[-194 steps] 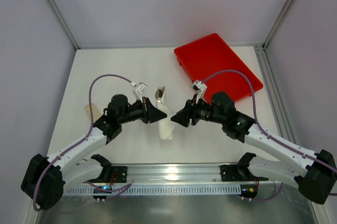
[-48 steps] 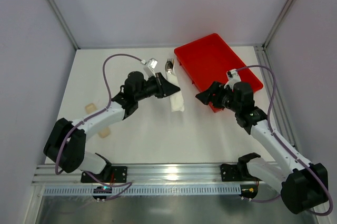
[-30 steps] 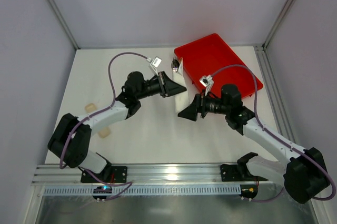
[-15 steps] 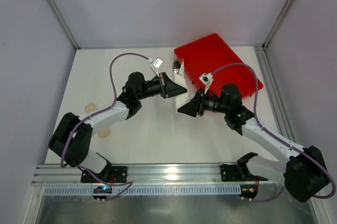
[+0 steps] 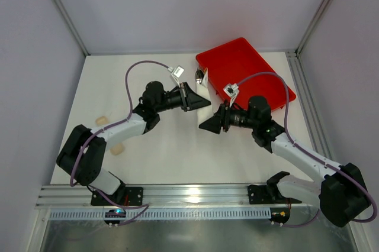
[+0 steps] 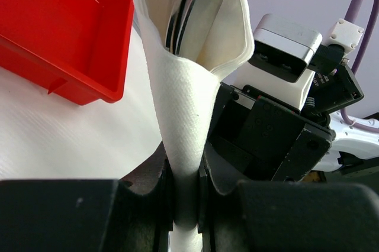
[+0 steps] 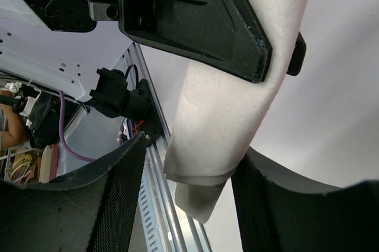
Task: Place the utensils on the paper napkin and roll it up
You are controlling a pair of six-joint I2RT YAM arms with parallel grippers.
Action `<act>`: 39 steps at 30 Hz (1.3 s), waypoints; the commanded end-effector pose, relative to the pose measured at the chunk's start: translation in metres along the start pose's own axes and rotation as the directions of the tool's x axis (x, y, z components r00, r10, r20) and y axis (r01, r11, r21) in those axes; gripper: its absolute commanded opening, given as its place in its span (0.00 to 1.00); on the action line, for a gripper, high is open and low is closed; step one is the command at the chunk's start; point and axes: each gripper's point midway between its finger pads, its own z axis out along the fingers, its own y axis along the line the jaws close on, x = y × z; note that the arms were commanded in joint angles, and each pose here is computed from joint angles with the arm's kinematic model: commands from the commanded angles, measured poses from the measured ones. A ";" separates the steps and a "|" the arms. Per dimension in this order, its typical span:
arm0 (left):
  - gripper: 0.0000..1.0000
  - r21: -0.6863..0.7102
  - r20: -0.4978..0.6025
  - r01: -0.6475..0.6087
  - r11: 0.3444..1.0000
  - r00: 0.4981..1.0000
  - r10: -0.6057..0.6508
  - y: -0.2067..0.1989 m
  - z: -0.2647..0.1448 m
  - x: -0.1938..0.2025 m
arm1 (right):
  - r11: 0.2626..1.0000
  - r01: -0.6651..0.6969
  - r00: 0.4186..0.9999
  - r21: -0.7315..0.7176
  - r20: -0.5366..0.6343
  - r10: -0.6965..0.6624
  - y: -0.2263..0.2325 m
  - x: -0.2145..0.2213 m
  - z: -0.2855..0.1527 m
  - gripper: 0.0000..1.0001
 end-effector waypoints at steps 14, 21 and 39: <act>0.00 0.054 0.082 -0.066 0.996 0.995 0.062 -0.022 0.003 -0.022 | 0.998 0.042 0.999 -0.053 -0.001 -0.042 0.005 0.003 0.006 0.15; 0.00 0.014 0.117 -0.040 0.999 0.992 0.038 -0.012 0.010 -0.032 | 0.999 0.009 1.000 0.037 -0.013 -0.008 -0.006 0.003 0.003 0.50; 0.00 -0.163 0.269 0.149 0.975 0.958 -0.102 0.047 0.089 -0.109 | 0.230 -0.507 0.857 0.831 0.514 0.031 -0.167 -0.022 -0.184 0.70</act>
